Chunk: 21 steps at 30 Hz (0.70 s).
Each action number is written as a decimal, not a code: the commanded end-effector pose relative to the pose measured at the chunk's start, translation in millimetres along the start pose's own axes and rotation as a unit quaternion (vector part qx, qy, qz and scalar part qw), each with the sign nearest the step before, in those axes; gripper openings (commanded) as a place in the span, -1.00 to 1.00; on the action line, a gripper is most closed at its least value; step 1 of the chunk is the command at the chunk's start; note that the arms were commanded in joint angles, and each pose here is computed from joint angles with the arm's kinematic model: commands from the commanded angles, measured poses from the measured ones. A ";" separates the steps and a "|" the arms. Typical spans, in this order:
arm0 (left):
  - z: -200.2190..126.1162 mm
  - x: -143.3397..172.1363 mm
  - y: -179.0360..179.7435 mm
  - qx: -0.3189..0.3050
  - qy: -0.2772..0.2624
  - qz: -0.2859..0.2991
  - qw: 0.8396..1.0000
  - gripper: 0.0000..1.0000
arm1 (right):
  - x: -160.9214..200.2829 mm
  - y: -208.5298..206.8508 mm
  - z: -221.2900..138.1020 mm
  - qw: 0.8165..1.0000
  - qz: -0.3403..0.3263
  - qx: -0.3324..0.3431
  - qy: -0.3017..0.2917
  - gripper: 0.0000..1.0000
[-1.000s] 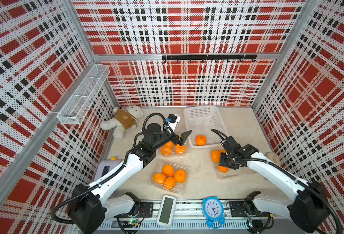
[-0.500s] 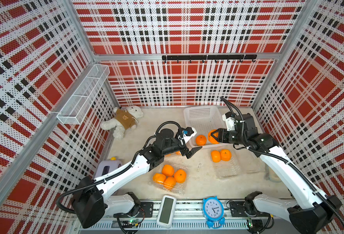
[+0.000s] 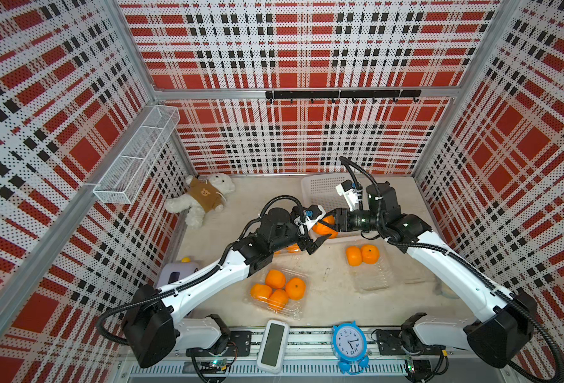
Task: Take oranges out of containers
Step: Pick up the orange from the packing box.
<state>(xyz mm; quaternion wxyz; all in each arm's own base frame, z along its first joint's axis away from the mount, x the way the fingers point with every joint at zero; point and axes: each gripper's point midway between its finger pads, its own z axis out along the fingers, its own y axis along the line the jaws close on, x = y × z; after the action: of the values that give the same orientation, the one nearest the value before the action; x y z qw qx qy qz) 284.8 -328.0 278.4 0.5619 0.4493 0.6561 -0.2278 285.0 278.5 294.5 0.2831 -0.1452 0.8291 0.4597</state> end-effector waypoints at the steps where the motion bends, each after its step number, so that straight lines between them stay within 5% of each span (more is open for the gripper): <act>1: 1.5 -12.9 9.2 -0.016 -0.006 0.000 1.000 0.83 | -4.2 8.1 5.3 1.000 -0.010 -0.025 -0.005 -0.31; 16: -3.0 -17.7 6.6 0.012 -0.019 -0.009 1.000 -0.13 | -3.1 0.4 9.5 1.000 -0.008 -0.008 0.006 -0.29; 18: -4.0 -19.7 5.3 0.016 -0.025 -0.008 1.000 -0.29 | -2.9 -2.3 9.4 1.000 -0.008 0.001 0.006 -0.06; 21: -1.6 -18.9 3.7 0.024 -0.022 -0.009 0.999 -0.43 | -2.5 -16.6 6.9 0.999 -0.006 0.047 0.007 0.59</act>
<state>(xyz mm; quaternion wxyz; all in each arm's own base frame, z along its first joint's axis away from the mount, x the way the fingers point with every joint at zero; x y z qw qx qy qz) 286.1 -329.3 275.8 0.5439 0.4546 0.6615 -0.2447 290.5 280.0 283.4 0.2733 -0.1375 0.8395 0.4490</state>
